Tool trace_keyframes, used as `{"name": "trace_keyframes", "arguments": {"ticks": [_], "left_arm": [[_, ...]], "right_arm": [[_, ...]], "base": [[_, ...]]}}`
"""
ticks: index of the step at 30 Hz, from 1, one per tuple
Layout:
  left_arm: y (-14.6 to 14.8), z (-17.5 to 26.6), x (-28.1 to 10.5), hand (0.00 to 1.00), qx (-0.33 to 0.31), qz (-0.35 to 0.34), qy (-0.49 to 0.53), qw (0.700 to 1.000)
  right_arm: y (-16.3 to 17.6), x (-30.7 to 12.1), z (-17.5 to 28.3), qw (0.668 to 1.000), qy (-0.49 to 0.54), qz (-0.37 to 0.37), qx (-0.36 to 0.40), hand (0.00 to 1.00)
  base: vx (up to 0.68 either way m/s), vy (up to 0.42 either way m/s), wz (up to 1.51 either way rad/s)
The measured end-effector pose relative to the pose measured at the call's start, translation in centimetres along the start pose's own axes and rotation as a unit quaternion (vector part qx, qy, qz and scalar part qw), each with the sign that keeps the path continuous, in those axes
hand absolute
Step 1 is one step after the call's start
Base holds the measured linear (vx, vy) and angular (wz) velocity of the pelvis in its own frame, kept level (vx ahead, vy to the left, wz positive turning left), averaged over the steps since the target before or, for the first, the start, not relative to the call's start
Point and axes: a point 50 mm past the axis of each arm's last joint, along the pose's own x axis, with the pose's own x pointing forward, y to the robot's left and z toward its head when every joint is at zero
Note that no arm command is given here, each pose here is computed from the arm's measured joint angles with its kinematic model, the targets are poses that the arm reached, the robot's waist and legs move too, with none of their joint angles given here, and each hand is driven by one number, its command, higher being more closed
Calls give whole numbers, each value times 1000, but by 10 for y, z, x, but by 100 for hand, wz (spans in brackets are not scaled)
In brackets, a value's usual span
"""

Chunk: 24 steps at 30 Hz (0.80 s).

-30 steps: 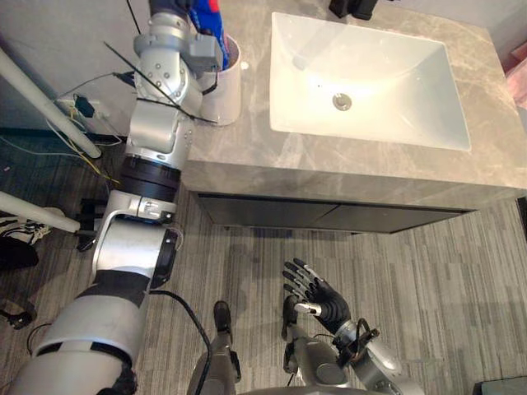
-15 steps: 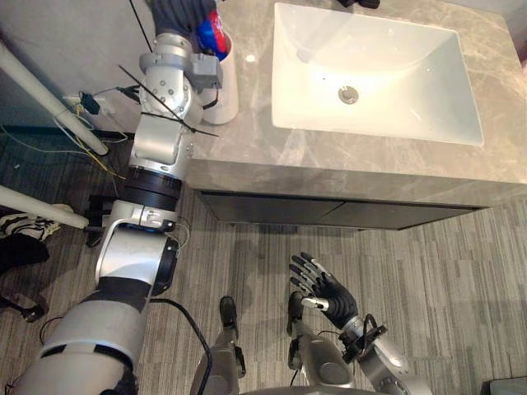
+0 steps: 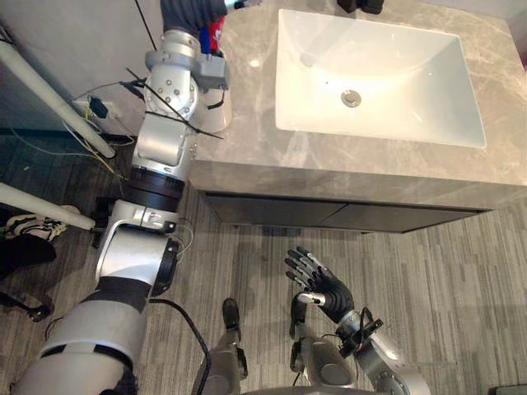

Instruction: Organize washtable

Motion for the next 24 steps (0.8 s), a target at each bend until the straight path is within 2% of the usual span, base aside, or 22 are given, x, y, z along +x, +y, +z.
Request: {"name": "trace_keyframes", "arguments": {"ticks": [12, 18, 24], "left_arm": [[-1, 2, 0, 0, -13, -9, -8, 1000], [8, 4, 1, 0, -14, 1, -10, 1000], [15, 25, -11, 0, -38, 0, -69, 997]], "right_arm": [[0, -1, -2, 1000, 2, -4, 3, 0], [-2, -5, -8, 1000, 12, -14, 12, 0], [-8, -14, -26, 998, 43, -41, 27, 0]], "base": [[0, 6, 2], [-2, 24, 11], [19, 25, 14]]}}
